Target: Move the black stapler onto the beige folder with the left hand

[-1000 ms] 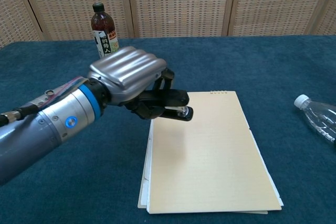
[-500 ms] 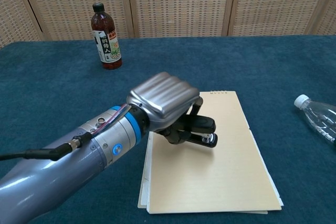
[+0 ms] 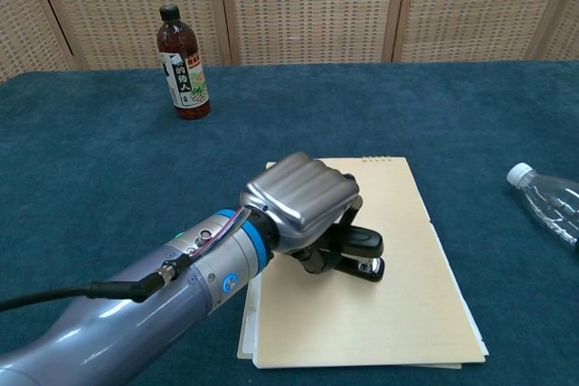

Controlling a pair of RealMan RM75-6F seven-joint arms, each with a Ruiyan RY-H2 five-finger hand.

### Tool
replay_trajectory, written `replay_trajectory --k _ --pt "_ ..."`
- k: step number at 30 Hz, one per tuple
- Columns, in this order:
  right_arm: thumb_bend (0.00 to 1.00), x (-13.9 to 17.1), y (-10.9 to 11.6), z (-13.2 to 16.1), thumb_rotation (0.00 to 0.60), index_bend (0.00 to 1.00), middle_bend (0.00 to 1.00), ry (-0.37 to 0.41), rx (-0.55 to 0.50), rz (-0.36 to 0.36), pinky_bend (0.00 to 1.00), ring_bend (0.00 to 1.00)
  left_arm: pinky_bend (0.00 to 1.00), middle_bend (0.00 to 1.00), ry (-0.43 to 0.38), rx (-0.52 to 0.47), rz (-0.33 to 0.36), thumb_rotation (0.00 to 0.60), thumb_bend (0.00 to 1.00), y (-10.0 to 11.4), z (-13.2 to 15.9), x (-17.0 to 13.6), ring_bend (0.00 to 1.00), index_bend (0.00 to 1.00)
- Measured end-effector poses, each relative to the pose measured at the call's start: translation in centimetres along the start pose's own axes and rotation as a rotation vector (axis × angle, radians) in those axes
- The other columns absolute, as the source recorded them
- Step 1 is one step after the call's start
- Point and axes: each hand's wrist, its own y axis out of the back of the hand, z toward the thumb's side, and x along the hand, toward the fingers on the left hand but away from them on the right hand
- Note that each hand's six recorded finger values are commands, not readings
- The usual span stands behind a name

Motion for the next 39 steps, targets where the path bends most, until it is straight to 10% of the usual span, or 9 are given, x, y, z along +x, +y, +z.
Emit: replay_trajectory --k 8,20,39 --pt "0.14 0.0 0.0 0.1 0.6 0.06 0.0 0.002 0.0 0.0 0.0 0.0 0.0 0.0 0.034 -0.003 -0.02 0.6 0.21 0.1 -0.1 0.0 0.0 0.0" --pt "0.14 0.1 -0.1 0.3 0.6 0.06 0.0 0.009 0.012 0.001 0.0 0.0 0.0 0.0 0.105 -0.06 0.094 0.6 0.15 3.0 -2.6 -0.9 0.0 0.0" --pt "0.14 0.5 -1.2 1.3 0.6 0.05 0.0 0.035 0.1 0.002 0.0 0.0 0.0 0.0 0.498 -0.079 0.108 0.6 0.02 3.8 -20.7 -15.6 0.0 0.0"
